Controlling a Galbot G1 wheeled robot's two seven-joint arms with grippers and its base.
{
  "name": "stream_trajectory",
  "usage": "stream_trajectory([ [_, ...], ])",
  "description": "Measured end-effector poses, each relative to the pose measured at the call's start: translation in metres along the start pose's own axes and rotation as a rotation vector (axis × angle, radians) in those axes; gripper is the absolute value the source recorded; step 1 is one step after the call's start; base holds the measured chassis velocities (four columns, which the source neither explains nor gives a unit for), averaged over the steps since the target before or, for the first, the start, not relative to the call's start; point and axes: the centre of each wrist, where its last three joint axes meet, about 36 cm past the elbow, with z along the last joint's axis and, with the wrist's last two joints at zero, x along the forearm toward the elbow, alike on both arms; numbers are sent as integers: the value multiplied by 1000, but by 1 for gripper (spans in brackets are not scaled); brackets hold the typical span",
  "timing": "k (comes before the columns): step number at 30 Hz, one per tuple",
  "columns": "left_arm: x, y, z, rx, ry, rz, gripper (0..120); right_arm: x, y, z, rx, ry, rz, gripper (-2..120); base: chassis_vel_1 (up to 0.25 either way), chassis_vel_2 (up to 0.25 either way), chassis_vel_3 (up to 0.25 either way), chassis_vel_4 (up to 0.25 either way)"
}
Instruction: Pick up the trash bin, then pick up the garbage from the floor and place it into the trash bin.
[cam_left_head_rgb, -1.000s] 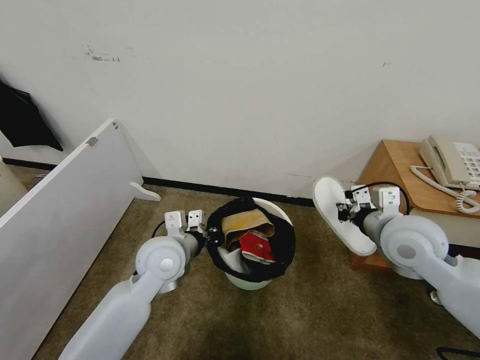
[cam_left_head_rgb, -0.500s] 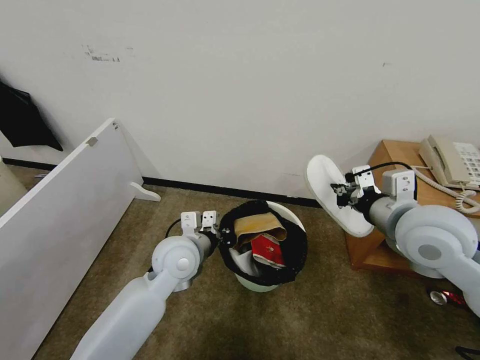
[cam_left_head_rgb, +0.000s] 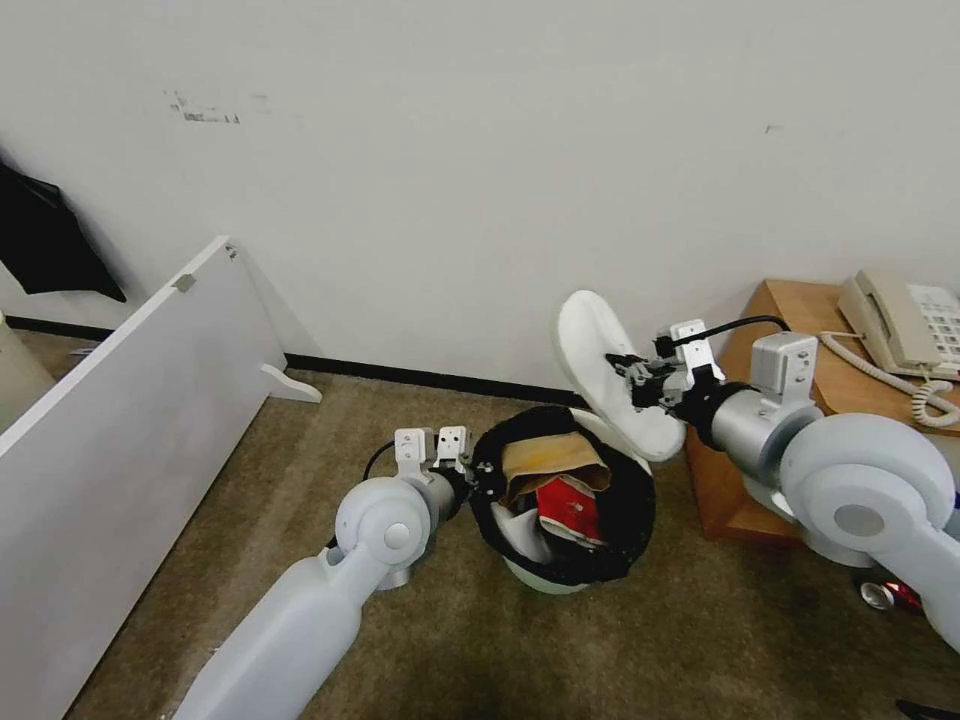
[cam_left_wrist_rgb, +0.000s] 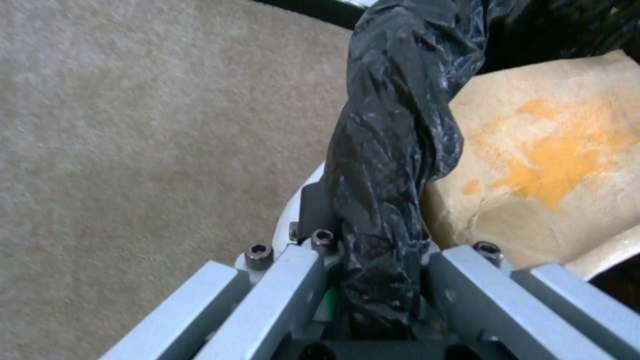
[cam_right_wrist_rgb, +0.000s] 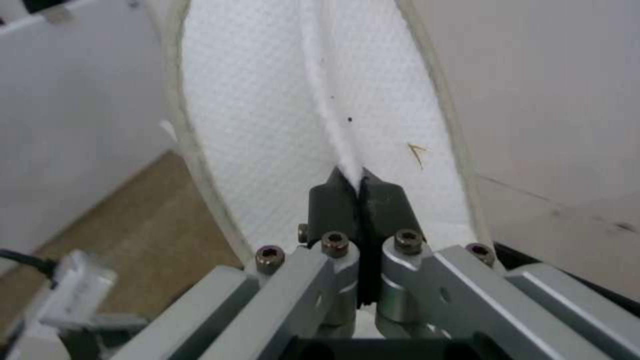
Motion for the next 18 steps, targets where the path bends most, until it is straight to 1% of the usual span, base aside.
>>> stream_trajectory([
  [1,3,-2,0,10,4,11,1,-3,2,-1,-9,-10,-19,0,0,0,0,0],
  [4,5,-3,0,20,10,17,1,-7,4,-1,-20,-20,-38,0,0,0,0,0],
  [11,8,-4,-2,35,16,24,1,-10,6,-1,-30,-31,-58,0,0,0,0,0],
  [12,12,-4,-5,51,17,32,1,-16,11,-2,-43,-54,-89,0,0,0,0,0],
  [18,15,-3,-7,65,18,35,1,-24,15,-1,-63,-76,-120,0,0,0,0,0],
])
